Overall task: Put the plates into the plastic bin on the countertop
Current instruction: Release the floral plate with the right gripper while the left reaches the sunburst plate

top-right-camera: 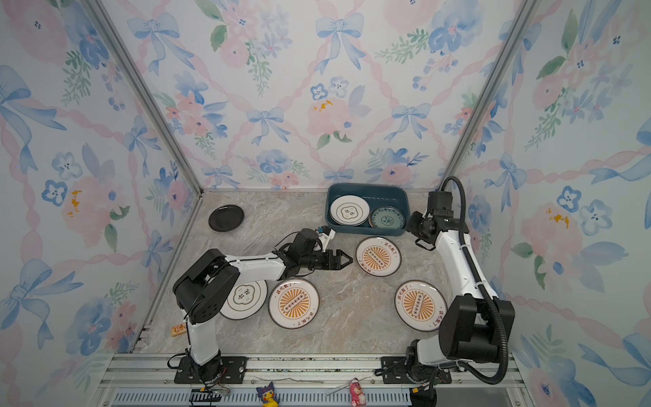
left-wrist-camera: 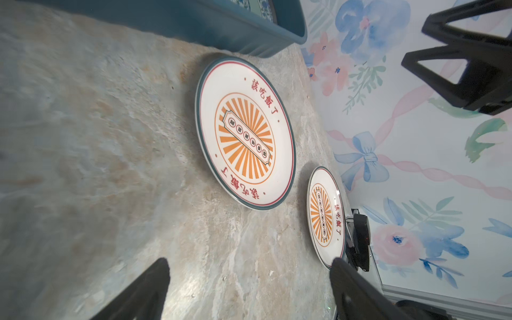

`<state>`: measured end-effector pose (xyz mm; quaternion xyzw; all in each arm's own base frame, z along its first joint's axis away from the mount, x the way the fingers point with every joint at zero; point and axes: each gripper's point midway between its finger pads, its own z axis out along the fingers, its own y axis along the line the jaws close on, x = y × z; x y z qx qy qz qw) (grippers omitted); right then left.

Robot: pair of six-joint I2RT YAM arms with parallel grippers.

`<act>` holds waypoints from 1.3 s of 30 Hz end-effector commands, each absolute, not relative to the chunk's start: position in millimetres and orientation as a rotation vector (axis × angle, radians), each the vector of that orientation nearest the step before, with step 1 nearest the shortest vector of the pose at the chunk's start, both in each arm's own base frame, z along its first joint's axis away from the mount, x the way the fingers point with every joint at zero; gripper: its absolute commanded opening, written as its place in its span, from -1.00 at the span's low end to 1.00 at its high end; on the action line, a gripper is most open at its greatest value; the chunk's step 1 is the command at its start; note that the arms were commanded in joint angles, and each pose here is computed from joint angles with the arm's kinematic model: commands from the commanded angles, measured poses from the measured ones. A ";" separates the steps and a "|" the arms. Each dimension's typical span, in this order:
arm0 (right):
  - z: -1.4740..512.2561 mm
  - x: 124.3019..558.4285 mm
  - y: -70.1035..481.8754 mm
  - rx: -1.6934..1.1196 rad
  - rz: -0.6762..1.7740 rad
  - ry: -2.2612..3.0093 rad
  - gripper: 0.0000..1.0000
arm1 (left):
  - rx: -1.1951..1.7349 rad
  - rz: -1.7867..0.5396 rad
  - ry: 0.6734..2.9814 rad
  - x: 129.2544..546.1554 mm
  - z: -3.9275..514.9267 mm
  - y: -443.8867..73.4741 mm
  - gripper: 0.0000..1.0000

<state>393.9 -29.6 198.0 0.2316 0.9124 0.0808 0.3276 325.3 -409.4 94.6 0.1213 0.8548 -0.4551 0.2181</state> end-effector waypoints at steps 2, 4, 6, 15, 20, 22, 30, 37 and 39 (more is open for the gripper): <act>205.0 383.5 -18.9 0.554 0.252 2.377 0.05 | 0.330 -1.286 2.380 333.0 80.8 -430.5 0.75; 205.9 381.2 -17.4 0.548 0.260 2.374 0.05 | 0.325 -1.284 2.395 335.4 71.6 -436.1 0.70; 207.8 379.7 -16.5 0.544 0.266 2.369 0.05 | 0.309 -1.275 2.409 339.6 62.9 -438.9 0.65; 212.3 378.7 -12.9 0.539 0.298 2.347 0.05 | 0.236 -1.267 2.453 359.7 30.6 -455.4 0.27; 210.6 378.0 -12.0 0.539 0.304 2.348 0.05 | 0.185 -1.248 2.467 369.7 16.8 -459.6 0.01; 210.7 377.5 -11.4 0.536 0.309 2.346 0.05 | 0.171 -1.241 2.477 371.6 10.2 -460.3 -0.16; 212.0 373.8 -8.4 0.528 0.324 2.335 0.05 | 0.157 -1.241 2.499 375.2 -6.1 -464.8 -0.70; 209.2 368.9 -6.0 0.518 0.322 2.346 0.05 | 0.170 -1.226 2.495 373.4 -4.7 -461.6 -0.90; 209.0 367.1 -3.9 0.508 0.333 2.346 0.05 | 0.182 -1.226 2.489 372.1 -0.4 -460.7 -0.98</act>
